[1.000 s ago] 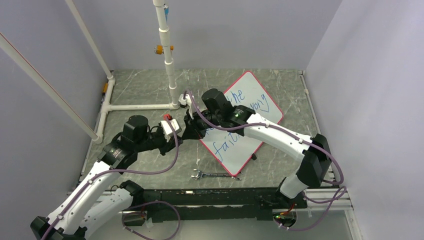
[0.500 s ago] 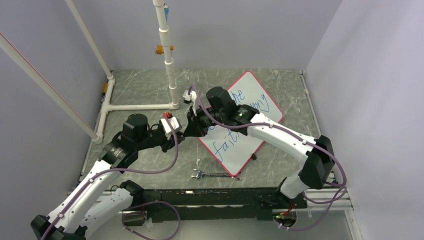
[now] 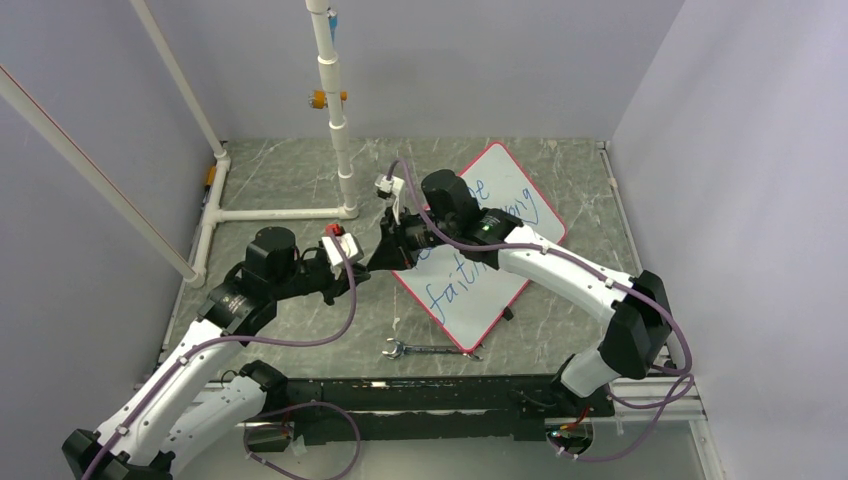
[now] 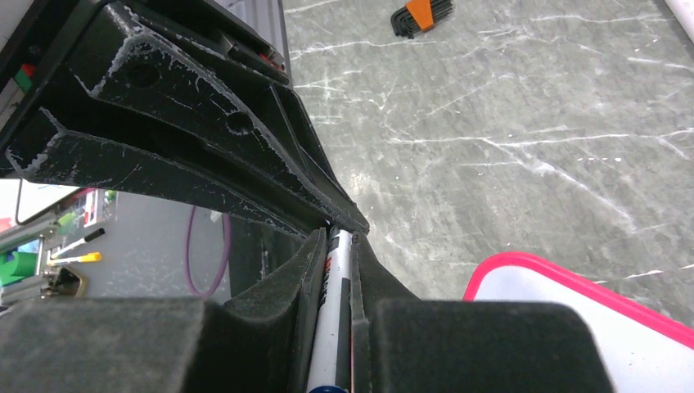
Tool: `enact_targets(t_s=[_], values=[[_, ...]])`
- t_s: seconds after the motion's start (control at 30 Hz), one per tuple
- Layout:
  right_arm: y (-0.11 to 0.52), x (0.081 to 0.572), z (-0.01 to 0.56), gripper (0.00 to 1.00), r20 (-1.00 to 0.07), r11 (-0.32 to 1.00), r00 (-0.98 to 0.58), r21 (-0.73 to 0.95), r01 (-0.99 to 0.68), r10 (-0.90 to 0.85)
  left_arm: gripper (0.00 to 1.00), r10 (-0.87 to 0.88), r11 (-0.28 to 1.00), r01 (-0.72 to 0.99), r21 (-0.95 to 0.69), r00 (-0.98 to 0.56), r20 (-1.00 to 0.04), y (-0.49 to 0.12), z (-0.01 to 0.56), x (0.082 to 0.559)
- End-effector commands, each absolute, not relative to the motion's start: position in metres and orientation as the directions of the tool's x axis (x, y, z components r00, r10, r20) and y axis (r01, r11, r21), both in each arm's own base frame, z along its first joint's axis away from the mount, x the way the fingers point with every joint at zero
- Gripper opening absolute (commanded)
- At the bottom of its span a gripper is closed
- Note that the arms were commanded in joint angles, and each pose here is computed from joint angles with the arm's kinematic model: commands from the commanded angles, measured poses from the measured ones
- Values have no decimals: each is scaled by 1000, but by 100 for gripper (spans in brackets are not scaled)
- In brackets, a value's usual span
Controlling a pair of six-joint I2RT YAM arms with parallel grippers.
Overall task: Write a sentence on the whiteboard
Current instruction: Close the whiteboard marker at the center of the board, then place the whiteboard marker at the center of the board.
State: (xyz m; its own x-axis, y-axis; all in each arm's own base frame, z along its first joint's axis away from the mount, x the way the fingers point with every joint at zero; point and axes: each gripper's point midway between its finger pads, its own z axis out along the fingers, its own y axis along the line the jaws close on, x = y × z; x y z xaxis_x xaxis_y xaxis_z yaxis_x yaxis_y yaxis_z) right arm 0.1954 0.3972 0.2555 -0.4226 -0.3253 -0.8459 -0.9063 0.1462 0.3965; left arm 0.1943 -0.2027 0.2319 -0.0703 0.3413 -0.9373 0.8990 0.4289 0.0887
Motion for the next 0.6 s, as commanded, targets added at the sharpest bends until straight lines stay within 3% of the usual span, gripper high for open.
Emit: enact_targets(t_s=[0.0,0.1,0.13,0.2,0.37,0.43,0.47,0.57], values=[[401,184,285,0,-877,59,-407,406,-912,-256,7,288,409,906,113,-10,-957,-211,258,196],[402,186,283,1,-871,74,-420,415,-907,-257,0,283,409,906,107,-15,-959,-211,259,195],[402,187,284,8,-870,86,-422,415,-906,-256,0,283,412,905,107,-15,-959,-211,260,196],[401,191,286,32,-871,112,-424,409,-906,-250,0,284,423,900,107,-20,-958,-209,260,197],[393,207,297,72,-880,217,-419,375,-901,-221,0,277,454,884,111,-22,-960,-205,264,199],[388,213,304,94,-886,262,-417,362,-895,-203,0,269,477,873,106,-30,-963,-203,266,201],[385,218,307,99,-889,290,-417,355,-889,-191,0,269,487,867,107,-33,-963,-202,266,202],[369,237,315,100,-900,423,-411,320,-848,-143,0,261,523,847,92,-57,-964,-198,266,205]])
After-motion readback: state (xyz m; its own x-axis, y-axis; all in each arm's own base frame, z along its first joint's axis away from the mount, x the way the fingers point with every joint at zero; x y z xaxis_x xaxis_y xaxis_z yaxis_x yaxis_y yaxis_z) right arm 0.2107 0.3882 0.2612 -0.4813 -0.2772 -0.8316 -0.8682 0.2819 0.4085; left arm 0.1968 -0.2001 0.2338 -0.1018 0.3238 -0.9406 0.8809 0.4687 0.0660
